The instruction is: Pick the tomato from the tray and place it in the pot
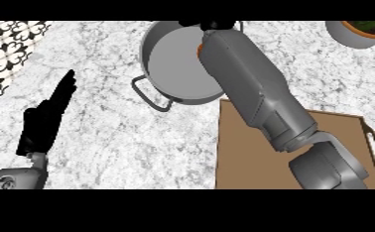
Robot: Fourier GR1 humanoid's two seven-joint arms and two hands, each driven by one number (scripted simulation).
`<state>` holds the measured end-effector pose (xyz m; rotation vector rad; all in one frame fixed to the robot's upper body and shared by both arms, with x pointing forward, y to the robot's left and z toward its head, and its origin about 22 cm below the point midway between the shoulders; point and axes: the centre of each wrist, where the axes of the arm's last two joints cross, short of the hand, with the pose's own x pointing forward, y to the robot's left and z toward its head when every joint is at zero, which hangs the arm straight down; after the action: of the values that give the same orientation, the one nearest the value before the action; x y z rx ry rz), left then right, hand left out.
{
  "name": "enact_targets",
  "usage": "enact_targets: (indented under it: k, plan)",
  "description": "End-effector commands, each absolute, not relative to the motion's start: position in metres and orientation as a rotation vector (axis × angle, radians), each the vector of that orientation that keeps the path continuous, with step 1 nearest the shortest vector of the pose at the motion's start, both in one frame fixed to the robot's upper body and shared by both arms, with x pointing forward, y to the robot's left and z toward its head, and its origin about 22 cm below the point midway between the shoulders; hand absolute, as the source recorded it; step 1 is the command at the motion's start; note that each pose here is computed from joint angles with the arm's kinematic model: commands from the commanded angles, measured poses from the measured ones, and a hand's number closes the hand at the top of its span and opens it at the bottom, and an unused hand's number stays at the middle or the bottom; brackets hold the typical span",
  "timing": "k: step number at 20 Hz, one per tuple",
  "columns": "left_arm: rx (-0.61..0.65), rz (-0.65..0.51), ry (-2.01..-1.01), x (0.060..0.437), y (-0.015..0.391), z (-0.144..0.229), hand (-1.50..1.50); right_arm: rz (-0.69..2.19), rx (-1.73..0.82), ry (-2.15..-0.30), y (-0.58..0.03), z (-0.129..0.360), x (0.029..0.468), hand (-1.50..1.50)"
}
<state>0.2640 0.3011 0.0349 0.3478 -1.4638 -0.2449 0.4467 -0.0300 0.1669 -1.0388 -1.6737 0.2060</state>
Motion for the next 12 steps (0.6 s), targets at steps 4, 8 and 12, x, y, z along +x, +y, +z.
enact_targets:
  k: [4, 8, 12]
  plan:
    - [0.362, -0.225, -1.449, 0.258, 0.309, 0.028, 0.00, -0.067, -0.878, -1.781, -0.035, 0.175, 0.444, -1.50]
    - [0.359, -0.236, -1.432, 0.266, 0.304, 0.026, 0.00, -0.067, -0.757, -1.780, -0.033, 0.186, 0.444, -1.50]
    - [0.387, -0.188, -1.427, 0.267, 0.326, 0.021, 0.00, -0.079, -0.672, -1.796, -0.039, 0.162, 0.437, -1.50]
